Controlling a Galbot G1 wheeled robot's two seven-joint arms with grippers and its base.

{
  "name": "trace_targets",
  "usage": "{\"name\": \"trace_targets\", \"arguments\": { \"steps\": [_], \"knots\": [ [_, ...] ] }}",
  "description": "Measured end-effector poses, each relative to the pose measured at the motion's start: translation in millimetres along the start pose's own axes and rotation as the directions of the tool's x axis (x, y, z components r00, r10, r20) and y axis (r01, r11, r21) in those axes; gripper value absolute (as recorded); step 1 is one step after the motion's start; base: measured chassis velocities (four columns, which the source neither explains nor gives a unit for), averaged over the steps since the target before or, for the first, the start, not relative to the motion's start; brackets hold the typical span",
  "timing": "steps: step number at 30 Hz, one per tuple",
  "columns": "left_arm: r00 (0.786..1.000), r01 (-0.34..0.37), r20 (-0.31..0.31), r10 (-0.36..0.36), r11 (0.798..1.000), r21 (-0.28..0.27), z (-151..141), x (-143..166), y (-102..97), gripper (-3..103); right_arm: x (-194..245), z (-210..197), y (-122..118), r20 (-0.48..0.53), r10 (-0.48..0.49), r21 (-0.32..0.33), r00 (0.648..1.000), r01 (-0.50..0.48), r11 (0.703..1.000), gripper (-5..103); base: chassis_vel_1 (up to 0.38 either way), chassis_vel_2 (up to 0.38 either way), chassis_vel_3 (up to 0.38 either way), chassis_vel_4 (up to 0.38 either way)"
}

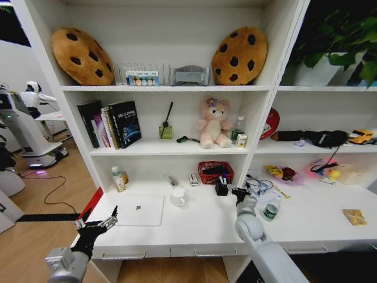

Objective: Organize the objects on the table.

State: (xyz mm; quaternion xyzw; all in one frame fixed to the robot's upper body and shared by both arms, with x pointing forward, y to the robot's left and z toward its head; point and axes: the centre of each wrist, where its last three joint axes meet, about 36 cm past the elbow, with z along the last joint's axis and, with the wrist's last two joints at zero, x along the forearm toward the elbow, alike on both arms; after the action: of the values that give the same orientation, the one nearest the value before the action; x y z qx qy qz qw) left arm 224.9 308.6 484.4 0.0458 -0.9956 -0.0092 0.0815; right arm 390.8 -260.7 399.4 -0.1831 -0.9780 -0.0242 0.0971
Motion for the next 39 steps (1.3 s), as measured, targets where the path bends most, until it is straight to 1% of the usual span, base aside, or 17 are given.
{"name": "trace_targets", "arguments": {
  "steps": [1,2,3,4,8,9,11,15,19,32,34,37,39],
  "knots": [
    [1.000,0.000,0.000,0.000,1.000,0.000,0,0,0.0,100,2,0,-1,-0.004,0.006,-0.001,1.000,-0.006,1.000,98,0.000,0.000,0.000,0.000],
    [1.000,0.000,0.000,0.000,1.000,0.000,0,0,0.0,100,20,0,-11,-0.040,0.062,-0.005,0.997,-0.063,0.998,100,0.000,0.000,0.000,0.000],
    [1.000,0.000,0.000,0.000,1.000,0.000,0,0,0.0,100,26,0,-15,-0.052,0.082,-0.007,0.995,-0.083,0.997,100,0.000,0.000,0.000,0.000],
    [1.000,0.000,0.000,0.000,1.000,0.000,0,0,0.0,100,26,0,-15,-0.052,0.082,-0.007,0.995,-0.083,0.997,100,0.000,0.000,0.000,0.000],
    [1.000,0.000,0.000,0.000,1.000,0.000,0,0,0.0,100,32,0,-33,-0.077,0.130,-0.010,0.988,-0.131,0.991,100,0.000,0.000,0.000,0.000],
    [1.000,0.000,0.000,0.000,1.000,0.000,0,0,0.0,100,32,0,-33,-0.077,0.130,-0.010,0.988,-0.131,0.991,100,0.000,0.000,0.000,0.000],
    [1.000,0.000,0.000,0.000,1.000,0.000,0,0,0.0,100,27,3,-41,-0.107,0.150,-0.016,0.983,-0.153,0.988,100,0.000,0.000,0.000,0.000],
    [1.000,0.000,0.000,0.000,1.000,0.000,0,0,0.0,100,15,9,-49,-0.133,0.180,-0.017,0.975,-0.184,0.983,100,0.000,0.000,0.000,0.000],
    [1.000,0.000,0.000,0.000,1.000,0.000,0,0,0.0,100,9,8,-54,-0.149,0.191,-0.012,0.970,-0.195,0.981,100,0.000,0.000,0.000,0.000],
    [1.000,0.000,0.000,0.000,1.000,0.000,0,0,0.0,100,-12,3,-64,-0.170,0.256,-0.015,0.952,-0.262,0.965,100,0.000,0.000,0.000,0.000],
    [1.000,0.000,0.000,0.000,1.000,0.000,0,0,0.0,100,-16,2,-67,-0.177,0.280,-0.022,0.944,-0.288,0.957,100,0.000,0.000,0.000,0.000],
    [1.000,0.000,0.000,0.000,1.000,0.000,0,0,0.0,100,-20,1,-70,-0.185,0.291,-0.029,0.939,-0.301,0.953,100,0.000,0.000,0.000,0.000],
    [1.000,0.000,0.000,0.000,1.000,0.000,0,0,0.0,100,-30,3,-76,-0.188,0.316,-0.028,0.930,-0.327,0.945,100,0.000,0.000,0.000,0.000]
  ]
}}
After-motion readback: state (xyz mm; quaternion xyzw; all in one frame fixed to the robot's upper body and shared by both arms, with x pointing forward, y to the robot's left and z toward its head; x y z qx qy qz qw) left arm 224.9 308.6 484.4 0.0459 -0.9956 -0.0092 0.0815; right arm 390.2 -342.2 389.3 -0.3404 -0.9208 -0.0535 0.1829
